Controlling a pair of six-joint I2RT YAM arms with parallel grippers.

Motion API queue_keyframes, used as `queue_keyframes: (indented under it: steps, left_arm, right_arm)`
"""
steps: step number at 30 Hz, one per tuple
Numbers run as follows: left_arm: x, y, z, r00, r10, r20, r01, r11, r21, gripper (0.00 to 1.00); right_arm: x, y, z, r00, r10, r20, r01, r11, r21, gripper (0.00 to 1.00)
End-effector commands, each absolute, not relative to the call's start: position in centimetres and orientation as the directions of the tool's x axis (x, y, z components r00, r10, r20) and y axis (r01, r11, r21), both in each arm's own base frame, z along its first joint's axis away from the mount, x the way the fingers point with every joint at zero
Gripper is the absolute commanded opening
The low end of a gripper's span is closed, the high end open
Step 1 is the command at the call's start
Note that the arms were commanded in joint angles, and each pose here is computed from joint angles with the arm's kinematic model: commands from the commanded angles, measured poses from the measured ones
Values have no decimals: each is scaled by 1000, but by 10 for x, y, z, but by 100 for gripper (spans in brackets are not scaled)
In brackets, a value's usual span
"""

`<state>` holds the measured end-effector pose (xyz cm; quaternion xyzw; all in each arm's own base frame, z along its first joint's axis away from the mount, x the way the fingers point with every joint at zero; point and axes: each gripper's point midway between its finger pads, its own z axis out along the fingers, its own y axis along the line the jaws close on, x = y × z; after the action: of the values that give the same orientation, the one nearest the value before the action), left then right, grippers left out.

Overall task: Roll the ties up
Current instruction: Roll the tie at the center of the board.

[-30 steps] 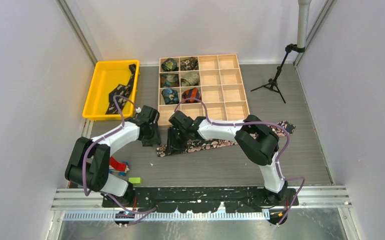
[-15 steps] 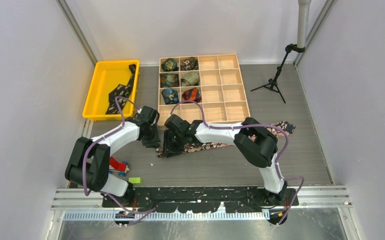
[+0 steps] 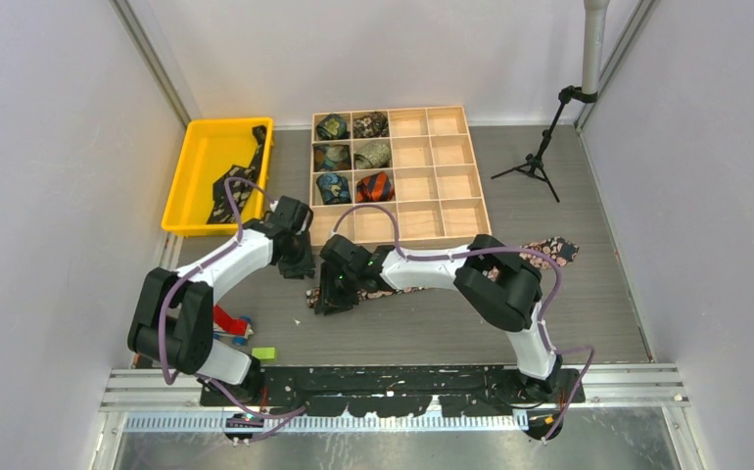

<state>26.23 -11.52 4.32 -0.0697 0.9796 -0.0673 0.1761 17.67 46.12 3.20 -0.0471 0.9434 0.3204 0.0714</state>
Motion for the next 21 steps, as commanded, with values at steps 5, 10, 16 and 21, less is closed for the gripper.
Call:
queue_keyframes:
  steps: [5,10,16,21]
  left_arm:
    - [254,-97,66,-900,-183,-395,-151,982,-112,33]
    - [247,-88,79,-870,-224,-439,-191,974,-118,36]
    - [233,-89,82,-843,-267,-467,-203,962,-183,49]
    - [218,-95,76,-839,-302,-452,-204,946,-254,52]
  right_arm:
    - [176,469,74,-974,-39,-222,-178,736,653,32]
    - [177,470,107,-963,-53,-263,-223,705,673,32]
    - [197,471,115,-954,-50,-295,-241,712,659,27]
    - [218,469,103,-958,-46,-283,-226,731,644,20]
